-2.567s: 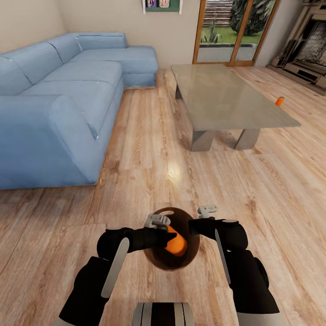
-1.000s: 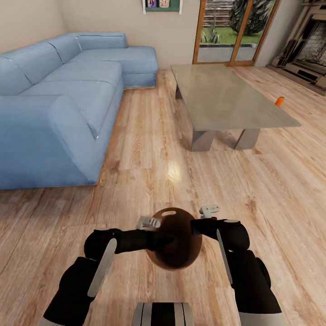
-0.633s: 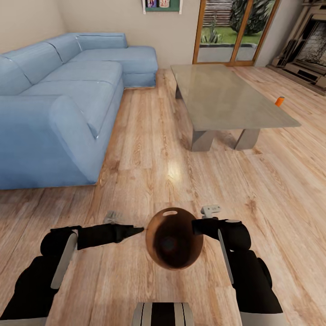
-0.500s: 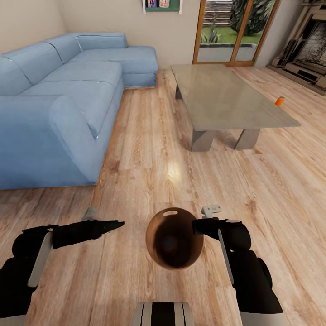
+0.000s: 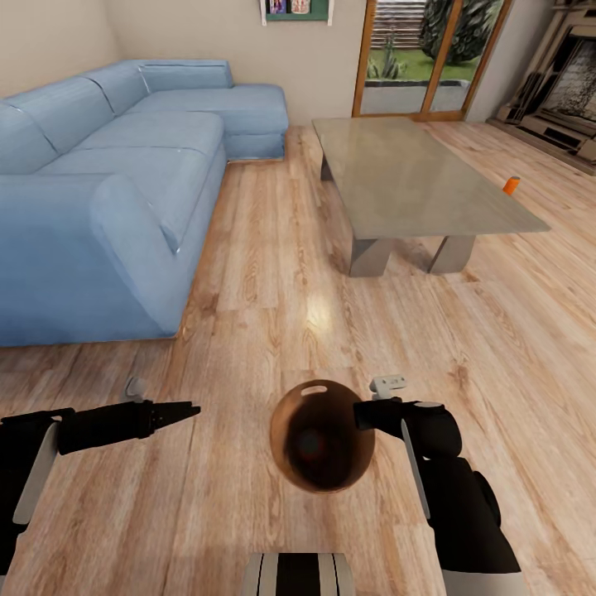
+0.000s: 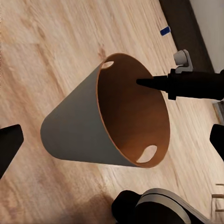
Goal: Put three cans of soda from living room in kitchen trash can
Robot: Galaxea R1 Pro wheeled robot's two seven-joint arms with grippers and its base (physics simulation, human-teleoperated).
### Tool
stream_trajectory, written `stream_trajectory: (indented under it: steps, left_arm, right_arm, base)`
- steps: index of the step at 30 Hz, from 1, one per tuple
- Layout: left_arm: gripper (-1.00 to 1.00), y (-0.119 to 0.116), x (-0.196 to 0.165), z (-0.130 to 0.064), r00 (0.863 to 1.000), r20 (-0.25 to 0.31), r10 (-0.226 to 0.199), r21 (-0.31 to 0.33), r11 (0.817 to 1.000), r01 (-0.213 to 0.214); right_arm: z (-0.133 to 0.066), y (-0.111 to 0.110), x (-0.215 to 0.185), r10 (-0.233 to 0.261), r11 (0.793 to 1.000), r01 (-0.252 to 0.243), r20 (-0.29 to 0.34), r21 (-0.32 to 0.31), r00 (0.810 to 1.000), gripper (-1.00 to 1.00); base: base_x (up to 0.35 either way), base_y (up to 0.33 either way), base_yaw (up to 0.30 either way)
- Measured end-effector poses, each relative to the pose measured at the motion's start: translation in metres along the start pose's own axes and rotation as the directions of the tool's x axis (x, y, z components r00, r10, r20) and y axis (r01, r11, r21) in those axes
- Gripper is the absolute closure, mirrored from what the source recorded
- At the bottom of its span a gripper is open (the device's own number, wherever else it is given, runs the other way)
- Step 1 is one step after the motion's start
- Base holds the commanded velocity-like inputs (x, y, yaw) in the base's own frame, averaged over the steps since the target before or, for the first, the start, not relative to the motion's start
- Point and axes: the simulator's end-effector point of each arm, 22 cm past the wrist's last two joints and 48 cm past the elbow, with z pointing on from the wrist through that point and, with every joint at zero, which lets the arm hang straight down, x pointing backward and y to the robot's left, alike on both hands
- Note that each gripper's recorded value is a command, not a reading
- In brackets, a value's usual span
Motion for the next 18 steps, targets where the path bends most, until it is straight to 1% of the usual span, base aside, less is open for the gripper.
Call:
stream_trajectory:
  steps: [13, 15, 18]
  left_arm:
    - [-1.00, 0.0071, 0.0032, 0.0004, 1.000, -0.013, 0.003, -0.031, 1.000, -0.003]
    - [-1.00, 0.0070, 0.0034, 0.0009, 1.000, -0.013, 0.003, -0.031, 1.000, -0.004]
    - [-1.00, 0.0061, 0.0031, 0.0015, 1.000, -0.011, 0.004, -0.029, 1.000, -0.005]
  right_arm:
    - [0.0000, 0.0021, -0.0001, 0.004, 1.000, -0.004, 0.000, -0.009, 1.000, 1.00]
    - [0.0000, 0.0020, -0.0001, 0.005, 1.000, -0.005, 0.000, -0.009, 1.000, 1.00]
    - [-0.0005, 0.0026, -0.0008, 0.008, 1.000, -0.008, 0.002, -0.010, 1.000, 1.00]
  base:
    - [0.000, 0.000, 0.000]
    - [0.000, 0.000, -0.075]
    - [0.000, 0.000, -0.217]
